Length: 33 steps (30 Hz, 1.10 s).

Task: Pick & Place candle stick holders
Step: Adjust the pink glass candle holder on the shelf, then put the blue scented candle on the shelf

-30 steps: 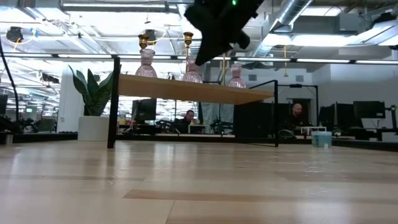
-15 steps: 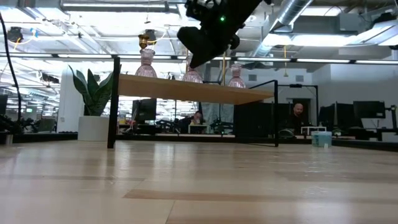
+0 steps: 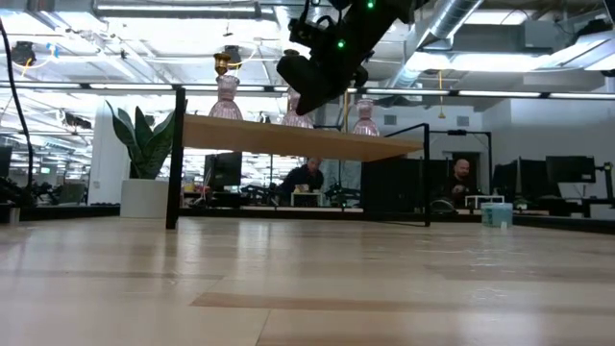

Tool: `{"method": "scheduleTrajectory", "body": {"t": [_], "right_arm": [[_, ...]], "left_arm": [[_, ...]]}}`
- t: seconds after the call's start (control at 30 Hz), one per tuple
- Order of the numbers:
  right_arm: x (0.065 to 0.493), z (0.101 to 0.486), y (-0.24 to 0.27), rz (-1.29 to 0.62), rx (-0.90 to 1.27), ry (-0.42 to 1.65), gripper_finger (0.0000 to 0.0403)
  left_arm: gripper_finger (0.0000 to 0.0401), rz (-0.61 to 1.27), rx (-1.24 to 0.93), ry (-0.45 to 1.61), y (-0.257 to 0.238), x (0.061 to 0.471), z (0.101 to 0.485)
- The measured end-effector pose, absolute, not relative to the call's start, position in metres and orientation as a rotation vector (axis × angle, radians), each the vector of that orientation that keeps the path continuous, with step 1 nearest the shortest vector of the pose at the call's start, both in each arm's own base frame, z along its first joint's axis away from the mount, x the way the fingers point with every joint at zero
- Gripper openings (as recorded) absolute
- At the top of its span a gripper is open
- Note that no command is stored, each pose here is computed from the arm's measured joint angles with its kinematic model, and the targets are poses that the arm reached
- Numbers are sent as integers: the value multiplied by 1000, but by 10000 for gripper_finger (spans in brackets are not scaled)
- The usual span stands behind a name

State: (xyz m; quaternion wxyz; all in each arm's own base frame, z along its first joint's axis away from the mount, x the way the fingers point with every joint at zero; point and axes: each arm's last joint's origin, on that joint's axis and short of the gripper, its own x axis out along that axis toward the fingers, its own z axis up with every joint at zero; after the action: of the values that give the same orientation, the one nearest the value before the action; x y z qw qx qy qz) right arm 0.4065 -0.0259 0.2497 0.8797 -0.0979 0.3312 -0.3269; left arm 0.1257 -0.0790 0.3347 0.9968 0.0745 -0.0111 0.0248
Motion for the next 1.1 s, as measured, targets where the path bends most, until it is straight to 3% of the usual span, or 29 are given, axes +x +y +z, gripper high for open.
{"method": "scheduleTrajectory", "body": {"t": [0.7, 0.93, 1.1], "right_arm": [[404, 253, -42, -700, -232, 703, 0], [359, 309, -13, -643, -232, 693, 0], [314, 321, -7, -597, -276, 634, 0]], "left_arm": [[3, 49, 148, -18, -79, 126, 334], [3, 40, 131, -18, -80, 125, 334], [3, 20, 157, -19, -83, 123, 334]]}}
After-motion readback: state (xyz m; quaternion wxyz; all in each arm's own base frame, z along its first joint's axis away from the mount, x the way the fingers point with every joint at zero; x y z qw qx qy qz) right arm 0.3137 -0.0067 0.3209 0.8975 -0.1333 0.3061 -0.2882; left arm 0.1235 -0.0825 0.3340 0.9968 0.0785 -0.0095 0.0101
